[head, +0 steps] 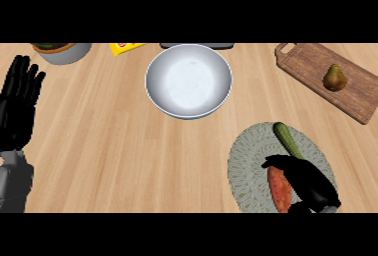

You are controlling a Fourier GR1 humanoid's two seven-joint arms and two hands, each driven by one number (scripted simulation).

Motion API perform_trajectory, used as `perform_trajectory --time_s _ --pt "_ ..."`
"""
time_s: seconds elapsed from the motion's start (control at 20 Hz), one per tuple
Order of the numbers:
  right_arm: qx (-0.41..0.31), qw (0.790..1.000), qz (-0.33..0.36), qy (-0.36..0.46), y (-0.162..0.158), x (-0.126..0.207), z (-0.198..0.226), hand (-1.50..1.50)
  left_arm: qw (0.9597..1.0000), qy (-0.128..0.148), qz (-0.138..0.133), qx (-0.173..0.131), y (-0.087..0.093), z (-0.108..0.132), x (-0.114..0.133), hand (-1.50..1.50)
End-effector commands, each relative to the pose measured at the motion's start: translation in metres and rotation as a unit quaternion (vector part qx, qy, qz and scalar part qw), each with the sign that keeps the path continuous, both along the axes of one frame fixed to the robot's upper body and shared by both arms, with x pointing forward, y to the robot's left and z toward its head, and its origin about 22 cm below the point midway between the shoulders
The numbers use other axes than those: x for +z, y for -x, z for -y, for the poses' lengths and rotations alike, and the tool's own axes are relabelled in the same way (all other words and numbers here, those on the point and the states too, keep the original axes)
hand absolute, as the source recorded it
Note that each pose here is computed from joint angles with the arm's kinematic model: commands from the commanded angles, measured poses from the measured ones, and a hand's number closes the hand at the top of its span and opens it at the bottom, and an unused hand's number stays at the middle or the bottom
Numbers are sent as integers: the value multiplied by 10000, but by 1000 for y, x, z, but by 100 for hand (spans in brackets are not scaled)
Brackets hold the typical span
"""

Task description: Pick the sweet potato from the placemat and place it in the bowl

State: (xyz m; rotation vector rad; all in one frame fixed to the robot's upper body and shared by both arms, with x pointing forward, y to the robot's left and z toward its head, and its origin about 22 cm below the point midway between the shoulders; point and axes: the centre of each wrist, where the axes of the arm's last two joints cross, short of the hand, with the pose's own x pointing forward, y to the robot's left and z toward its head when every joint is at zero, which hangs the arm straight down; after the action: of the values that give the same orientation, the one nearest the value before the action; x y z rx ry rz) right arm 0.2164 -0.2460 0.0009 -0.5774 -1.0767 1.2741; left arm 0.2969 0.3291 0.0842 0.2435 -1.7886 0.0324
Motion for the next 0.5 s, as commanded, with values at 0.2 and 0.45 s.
perform_trajectory --time_s 0.2,0.45 --pt "178 9992 364 19 -20 -20 12 150 10000 54 -22 -56 5 -15 17 0" --pt "186 9973 710 -29 -4 -8 11 150 10000 12 -74 -63 17 2 -7 0"
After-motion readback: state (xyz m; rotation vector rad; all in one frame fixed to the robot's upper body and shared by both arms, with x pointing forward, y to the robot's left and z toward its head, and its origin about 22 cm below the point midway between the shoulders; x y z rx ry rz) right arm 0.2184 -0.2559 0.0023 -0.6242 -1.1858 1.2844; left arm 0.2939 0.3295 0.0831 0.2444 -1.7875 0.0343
